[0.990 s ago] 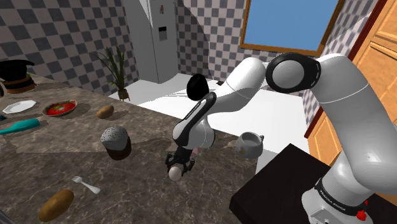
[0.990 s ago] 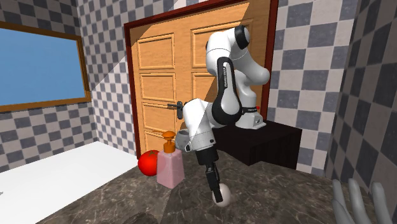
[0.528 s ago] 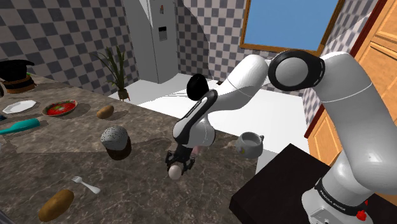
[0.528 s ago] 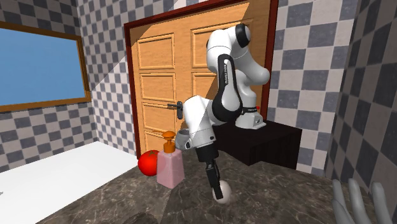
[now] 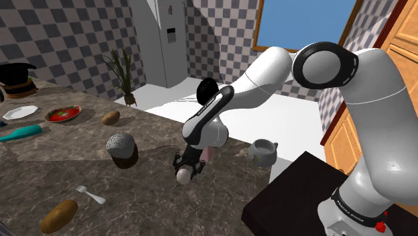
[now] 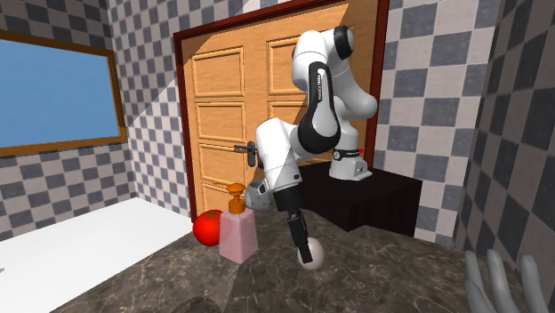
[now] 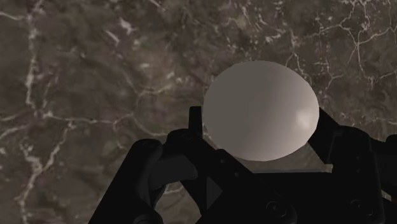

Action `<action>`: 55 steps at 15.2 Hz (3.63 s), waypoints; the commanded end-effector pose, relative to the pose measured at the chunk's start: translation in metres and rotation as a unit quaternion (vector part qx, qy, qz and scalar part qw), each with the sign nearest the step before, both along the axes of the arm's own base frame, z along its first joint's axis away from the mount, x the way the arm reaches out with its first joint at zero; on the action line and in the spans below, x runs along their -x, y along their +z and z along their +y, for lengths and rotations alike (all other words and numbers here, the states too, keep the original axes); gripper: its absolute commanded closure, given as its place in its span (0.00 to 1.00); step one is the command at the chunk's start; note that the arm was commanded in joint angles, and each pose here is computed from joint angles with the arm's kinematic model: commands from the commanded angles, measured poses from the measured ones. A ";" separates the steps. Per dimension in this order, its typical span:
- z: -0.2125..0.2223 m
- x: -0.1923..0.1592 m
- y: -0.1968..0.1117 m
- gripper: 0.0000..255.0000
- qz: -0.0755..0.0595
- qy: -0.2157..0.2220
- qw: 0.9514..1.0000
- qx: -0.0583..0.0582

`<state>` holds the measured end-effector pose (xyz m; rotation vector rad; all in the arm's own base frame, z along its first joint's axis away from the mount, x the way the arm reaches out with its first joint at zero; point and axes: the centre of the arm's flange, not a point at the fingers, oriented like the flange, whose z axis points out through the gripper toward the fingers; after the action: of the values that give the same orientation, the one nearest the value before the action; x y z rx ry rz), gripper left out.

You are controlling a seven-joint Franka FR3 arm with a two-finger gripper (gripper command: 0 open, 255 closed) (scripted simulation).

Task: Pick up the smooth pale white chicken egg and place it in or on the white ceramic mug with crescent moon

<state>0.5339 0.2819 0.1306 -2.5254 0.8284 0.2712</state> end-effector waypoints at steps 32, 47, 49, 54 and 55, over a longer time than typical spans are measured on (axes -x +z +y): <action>-0.128 0.031 0.120 1.00 0.000 0.000 1.000 0.000; -0.321 0.077 0.121 1.00 0.000 0.000 1.000 0.000; -0.347 0.083 0.121 1.00 0.000 0.000 1.000 0.000; -0.411 0.099 0.121 1.00 0.000 0.000 1.000 0.000; -0.424 0.102 0.121 1.00 0.000 0.000 1.000 0.000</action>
<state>0.4372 -0.1280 0.2538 -2.5249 0.8304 0.2710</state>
